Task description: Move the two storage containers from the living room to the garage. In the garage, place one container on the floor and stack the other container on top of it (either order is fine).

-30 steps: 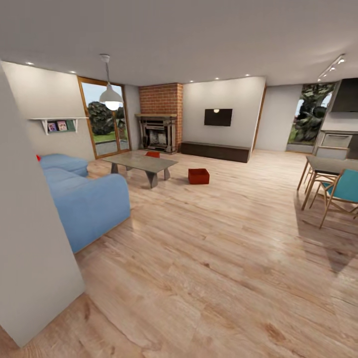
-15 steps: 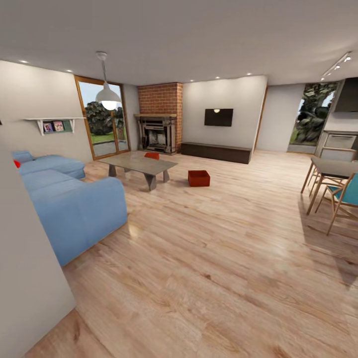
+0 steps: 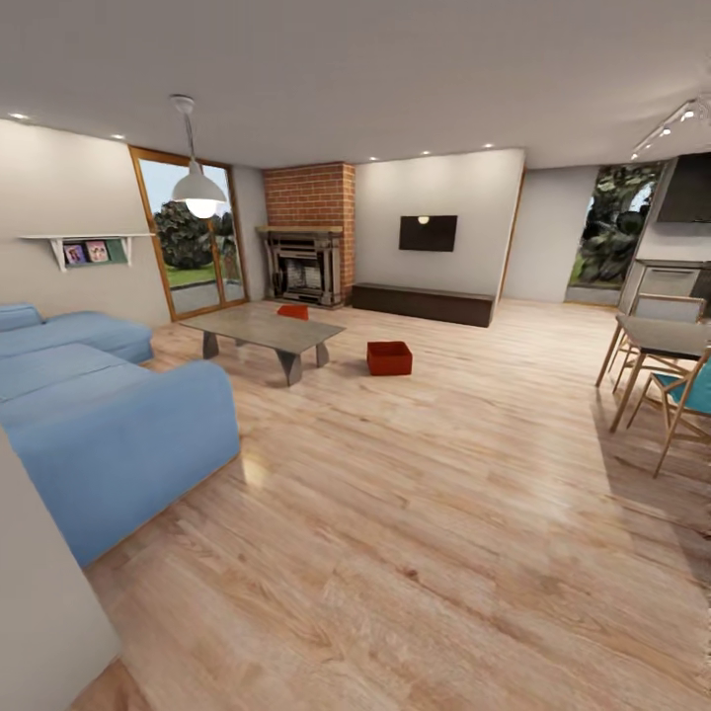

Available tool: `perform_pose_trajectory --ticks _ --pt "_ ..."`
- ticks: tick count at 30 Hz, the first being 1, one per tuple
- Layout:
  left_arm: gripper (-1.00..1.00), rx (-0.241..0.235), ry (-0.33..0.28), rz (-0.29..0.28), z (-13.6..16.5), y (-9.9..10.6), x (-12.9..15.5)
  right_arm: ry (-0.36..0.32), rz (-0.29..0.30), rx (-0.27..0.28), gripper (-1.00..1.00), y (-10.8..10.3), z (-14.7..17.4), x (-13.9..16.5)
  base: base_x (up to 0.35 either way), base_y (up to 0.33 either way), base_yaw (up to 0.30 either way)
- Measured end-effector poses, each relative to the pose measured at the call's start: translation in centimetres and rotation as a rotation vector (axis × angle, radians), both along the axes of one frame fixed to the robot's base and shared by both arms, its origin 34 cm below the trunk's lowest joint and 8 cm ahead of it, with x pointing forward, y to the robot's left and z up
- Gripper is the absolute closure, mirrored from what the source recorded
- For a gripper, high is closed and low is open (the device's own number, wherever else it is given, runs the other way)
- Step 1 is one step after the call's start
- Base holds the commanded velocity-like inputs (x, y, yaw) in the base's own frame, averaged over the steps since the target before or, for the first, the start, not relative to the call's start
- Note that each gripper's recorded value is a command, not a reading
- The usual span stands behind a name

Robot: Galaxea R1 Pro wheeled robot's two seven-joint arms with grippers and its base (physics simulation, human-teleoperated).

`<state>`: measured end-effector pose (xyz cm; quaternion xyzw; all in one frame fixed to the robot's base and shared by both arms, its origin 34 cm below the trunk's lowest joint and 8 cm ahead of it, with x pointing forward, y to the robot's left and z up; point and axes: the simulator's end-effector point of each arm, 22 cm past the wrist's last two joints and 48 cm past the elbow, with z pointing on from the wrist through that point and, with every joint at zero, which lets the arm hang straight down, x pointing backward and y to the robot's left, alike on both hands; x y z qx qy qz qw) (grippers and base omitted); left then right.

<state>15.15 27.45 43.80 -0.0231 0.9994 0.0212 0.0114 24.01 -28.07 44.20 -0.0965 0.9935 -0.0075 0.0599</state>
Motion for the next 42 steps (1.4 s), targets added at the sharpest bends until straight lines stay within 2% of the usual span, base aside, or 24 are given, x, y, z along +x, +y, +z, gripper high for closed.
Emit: perform_pose_trajectory --ticks 14,42 --pt "-1.00 0.000 0.000 0.000 0.00 0.02 0.00 0.000 -0.001 0.000 -1.00 0.00 0.00 0.02 0.320 0.000 -0.215" --pt "-1.00 0.001 0.001 0.000 0.00 0.07 -0.02 0.000 0.002 0.000 -1.00 0.00 0.00 0.01 0.320 0.000 -0.006"
